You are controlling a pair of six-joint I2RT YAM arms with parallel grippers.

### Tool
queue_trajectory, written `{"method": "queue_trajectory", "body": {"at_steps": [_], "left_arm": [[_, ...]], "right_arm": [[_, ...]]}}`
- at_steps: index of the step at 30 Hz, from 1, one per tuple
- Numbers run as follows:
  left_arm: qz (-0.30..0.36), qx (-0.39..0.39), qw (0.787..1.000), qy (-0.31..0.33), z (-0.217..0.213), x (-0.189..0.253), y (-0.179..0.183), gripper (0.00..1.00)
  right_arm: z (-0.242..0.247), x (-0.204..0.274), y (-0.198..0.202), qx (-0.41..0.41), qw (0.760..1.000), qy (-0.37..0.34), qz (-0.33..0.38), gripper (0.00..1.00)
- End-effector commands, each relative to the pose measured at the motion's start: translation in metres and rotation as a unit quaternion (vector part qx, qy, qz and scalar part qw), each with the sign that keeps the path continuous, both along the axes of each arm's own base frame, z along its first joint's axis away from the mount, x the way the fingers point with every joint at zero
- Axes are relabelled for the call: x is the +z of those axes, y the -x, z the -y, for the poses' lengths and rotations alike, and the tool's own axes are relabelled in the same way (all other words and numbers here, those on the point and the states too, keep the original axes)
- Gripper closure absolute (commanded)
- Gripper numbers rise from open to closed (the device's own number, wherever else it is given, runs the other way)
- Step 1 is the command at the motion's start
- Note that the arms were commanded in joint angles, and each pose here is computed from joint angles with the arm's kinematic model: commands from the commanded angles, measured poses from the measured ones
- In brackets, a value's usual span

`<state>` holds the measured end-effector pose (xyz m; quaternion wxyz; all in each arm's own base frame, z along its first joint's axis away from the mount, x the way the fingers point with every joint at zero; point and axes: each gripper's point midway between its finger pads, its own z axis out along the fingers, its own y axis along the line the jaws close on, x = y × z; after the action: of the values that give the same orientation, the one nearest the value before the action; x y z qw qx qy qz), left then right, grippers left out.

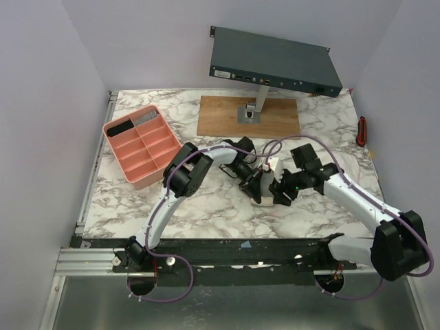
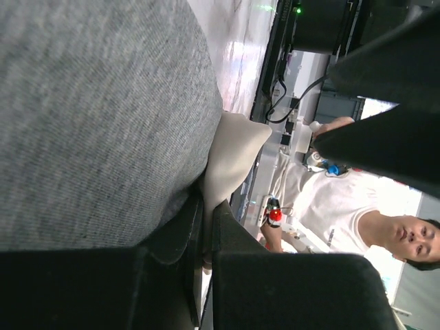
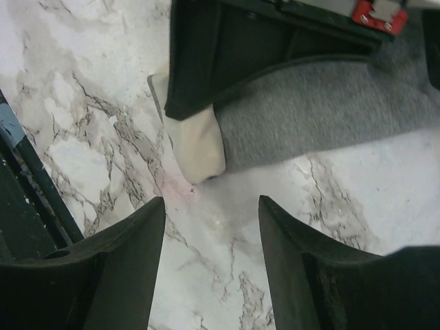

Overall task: Roll the underwear
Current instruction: Roll the underwear to the center of the board.

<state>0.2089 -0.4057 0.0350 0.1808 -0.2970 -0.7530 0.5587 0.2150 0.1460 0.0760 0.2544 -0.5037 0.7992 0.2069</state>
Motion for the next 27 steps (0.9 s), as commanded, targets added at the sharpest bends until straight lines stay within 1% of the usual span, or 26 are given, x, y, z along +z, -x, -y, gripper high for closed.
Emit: {"method": "queue_trajectory", "body": {"at_steps": [1,7,10,18,22,24,25,27], "left_arm": [[-0.014,0.004,1.000,-0.014,0.000,-0.012,-0.003,1.00],[-0.018,0.005,1.000,-0.015,-0.001,-0.015,-0.003,1.00],[-0.021,0.005,1.000,-0.016,-0.002,-0.016,-0.003,1.00],[-0.021,0.005,1.000,-0.015,-0.003,-0.015,-0.004,1.00],[-0.021,0.005,1.000,-0.014,-0.003,-0.013,-0.004,1.00],[-0.021,0.005,1.000,-0.014,-0.003,-0.013,-0.004,1.00],[-0.019,0.005,1.000,-0.014,-0.003,-0.013,-0.005,1.00],[-0.015,0.005,1.000,-0.010,-0.004,-0.012,-0.006,0.96]], "right_arm": [[-0.012,-0.009,-0.010,0.010,0.998,0.045,0.045,0.39],[-0.028,-0.022,-0.008,0.048,0.993,0.082,0.063,0.34],[-0.031,-0.029,-0.009,0.062,0.991,0.099,0.069,0.34],[-0.034,-0.055,0.001,0.086,0.987,0.123,0.056,0.39],[-0.032,-0.066,0.007,0.088,0.987,0.128,0.042,0.44],[-0.031,-0.068,0.009,0.088,0.987,0.132,0.033,0.53],[-0.031,-0.070,0.010,0.088,0.987,0.134,0.028,0.60],[-0.030,-0.073,0.013,0.090,0.986,0.137,0.018,0.70]]}}
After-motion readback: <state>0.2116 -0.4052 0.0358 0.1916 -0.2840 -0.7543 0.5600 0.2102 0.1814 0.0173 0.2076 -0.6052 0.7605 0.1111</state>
